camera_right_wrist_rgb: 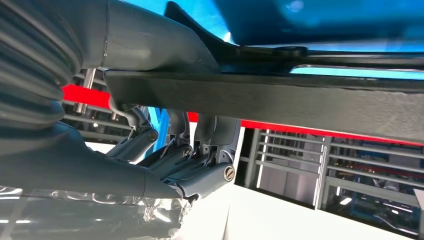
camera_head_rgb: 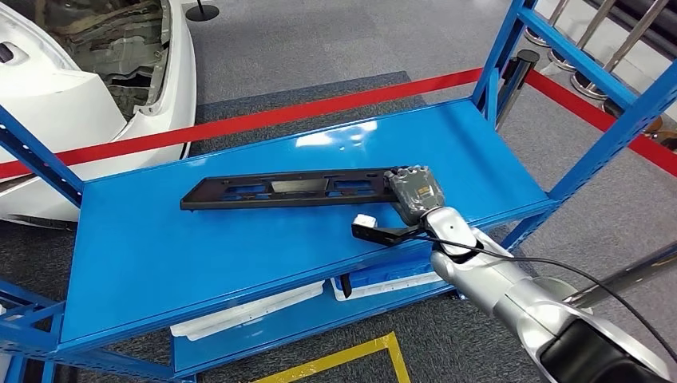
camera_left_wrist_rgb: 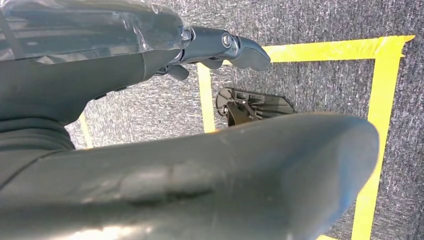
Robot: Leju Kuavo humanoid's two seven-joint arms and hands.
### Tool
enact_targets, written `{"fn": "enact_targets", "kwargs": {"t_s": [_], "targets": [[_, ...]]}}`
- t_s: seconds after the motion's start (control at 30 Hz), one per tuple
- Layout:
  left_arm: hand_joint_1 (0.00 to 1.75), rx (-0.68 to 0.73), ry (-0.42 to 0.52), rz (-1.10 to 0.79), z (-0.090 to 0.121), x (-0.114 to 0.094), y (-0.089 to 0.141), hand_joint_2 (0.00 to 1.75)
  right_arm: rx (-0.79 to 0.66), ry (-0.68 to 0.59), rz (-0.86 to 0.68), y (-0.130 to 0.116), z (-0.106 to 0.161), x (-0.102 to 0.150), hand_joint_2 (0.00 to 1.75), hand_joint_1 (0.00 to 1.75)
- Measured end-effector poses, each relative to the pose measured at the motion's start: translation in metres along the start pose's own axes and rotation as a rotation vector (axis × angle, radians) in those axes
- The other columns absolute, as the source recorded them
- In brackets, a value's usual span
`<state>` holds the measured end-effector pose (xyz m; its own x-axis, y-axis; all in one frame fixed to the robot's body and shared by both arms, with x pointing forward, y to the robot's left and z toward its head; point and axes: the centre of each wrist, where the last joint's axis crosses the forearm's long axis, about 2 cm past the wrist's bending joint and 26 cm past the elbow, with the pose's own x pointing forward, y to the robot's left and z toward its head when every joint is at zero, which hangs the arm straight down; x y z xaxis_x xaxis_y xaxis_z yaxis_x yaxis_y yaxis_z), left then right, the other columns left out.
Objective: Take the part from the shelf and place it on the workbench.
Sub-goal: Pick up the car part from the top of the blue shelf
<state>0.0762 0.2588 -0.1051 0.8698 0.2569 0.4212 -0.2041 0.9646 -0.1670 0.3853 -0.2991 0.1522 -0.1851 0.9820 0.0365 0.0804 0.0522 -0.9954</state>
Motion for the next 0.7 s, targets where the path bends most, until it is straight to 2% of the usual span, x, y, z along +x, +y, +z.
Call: {"fn": "enact_targets", "kwargs": {"t_s": [0.43,0.7], "targets": [[0.00,-0.003,-0.002,0.000,0.000,0.000,0.000,0.00,-0.054,-0.027,0.003,-0.008,-0.002,0.005,1.75,1.75],[0.00,0.002,-0.008,0.011,0.001,-0.003,0.001,0.00,-0.225,-0.013,-0.122,-0.024,-0.003,0.007,1.75,1.75]]}}
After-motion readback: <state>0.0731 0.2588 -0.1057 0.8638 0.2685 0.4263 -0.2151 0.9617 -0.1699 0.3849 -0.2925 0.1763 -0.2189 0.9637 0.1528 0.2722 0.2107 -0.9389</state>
